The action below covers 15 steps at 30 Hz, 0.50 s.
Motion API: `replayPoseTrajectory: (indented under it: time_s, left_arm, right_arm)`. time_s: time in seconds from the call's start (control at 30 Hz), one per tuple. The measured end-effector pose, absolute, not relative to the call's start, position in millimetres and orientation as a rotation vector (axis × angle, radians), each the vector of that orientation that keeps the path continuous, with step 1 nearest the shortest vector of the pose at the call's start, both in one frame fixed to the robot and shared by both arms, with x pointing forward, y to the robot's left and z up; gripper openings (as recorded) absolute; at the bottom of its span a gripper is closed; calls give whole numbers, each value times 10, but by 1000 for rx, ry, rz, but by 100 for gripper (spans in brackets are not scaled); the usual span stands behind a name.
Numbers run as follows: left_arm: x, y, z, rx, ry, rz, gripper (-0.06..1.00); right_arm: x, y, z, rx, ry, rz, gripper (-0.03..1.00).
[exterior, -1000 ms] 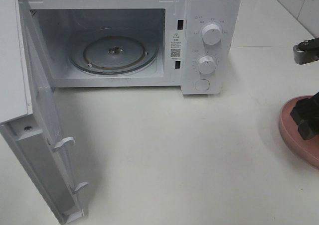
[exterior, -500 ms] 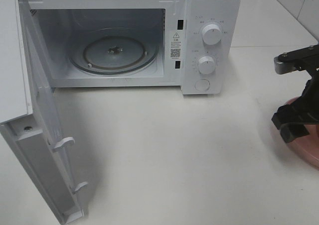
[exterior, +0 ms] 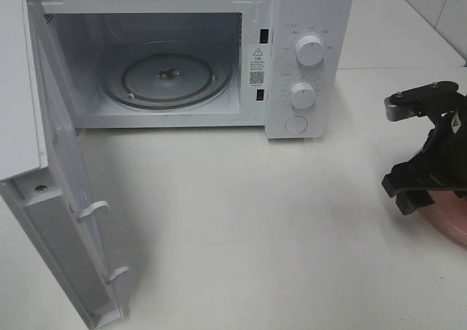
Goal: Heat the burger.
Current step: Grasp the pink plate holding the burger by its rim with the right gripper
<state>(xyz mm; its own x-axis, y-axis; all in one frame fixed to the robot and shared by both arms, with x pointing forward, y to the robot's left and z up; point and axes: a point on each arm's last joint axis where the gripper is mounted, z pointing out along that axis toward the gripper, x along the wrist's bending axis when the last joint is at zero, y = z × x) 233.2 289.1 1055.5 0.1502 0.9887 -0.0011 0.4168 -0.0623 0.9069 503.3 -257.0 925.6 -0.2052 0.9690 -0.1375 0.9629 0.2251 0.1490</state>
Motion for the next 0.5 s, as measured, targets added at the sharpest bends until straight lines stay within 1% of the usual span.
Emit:
replayPoseTrajectory:
  time_s: [0.17,0.27,0.33,0.5]
  left_arm:
    - [2332,2891,10555,1611,1386,883,94]
    - [2332,2891,10555,1611,1386,883,94]
    - [2332,2891,10555,1611,1386,883,94]
    - [2332,2891,10555,1611,1386,883,94]
  right_arm:
    - [5105,-2542,9069,1843,2304,56,76]
    - [5111,-2540,9048,1843,2307,56,76]
    - [5147,-2535,8958,1840,2311,68,76]
    - [5178,-2579,8865,1861,2303,61,76]
